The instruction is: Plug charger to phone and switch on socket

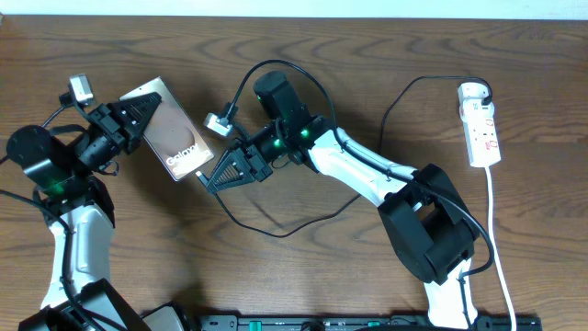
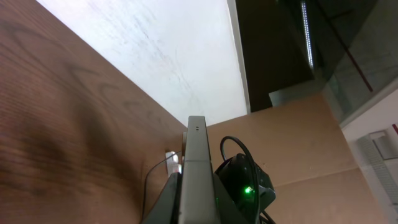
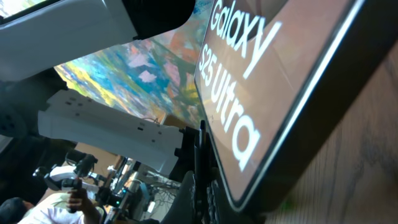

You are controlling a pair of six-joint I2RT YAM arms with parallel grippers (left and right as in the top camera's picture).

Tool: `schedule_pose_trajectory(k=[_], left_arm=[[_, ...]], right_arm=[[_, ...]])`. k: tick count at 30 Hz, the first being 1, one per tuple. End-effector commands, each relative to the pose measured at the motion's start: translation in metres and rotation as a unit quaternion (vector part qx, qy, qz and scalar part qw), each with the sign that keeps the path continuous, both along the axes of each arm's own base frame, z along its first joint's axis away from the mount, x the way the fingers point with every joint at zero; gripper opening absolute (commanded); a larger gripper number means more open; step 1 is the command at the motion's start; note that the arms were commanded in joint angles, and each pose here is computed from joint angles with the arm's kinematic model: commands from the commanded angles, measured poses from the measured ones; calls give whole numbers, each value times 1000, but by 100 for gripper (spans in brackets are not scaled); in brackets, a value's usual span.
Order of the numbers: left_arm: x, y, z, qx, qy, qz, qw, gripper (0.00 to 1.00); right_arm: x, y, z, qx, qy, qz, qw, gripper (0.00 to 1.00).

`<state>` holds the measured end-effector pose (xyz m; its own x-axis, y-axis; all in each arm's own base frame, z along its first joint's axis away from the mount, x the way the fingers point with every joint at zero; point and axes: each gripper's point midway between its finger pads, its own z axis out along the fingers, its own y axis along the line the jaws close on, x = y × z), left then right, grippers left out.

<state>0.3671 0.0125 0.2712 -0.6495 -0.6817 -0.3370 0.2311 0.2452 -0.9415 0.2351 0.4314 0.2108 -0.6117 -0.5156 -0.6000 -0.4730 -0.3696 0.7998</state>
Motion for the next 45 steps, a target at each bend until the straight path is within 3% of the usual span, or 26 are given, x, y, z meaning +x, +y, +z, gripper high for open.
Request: schedule_pose_trajectory(k=[1,45], left_arm=[[-2,-3,8,3,-9,-9,1000,7],[-2,-4,8,0,-6,-10,1000,7]], right_arm=[[-3,0,6,5,0,8,1000,1],[0,3,-3,-7,5,-1,1000,1]])
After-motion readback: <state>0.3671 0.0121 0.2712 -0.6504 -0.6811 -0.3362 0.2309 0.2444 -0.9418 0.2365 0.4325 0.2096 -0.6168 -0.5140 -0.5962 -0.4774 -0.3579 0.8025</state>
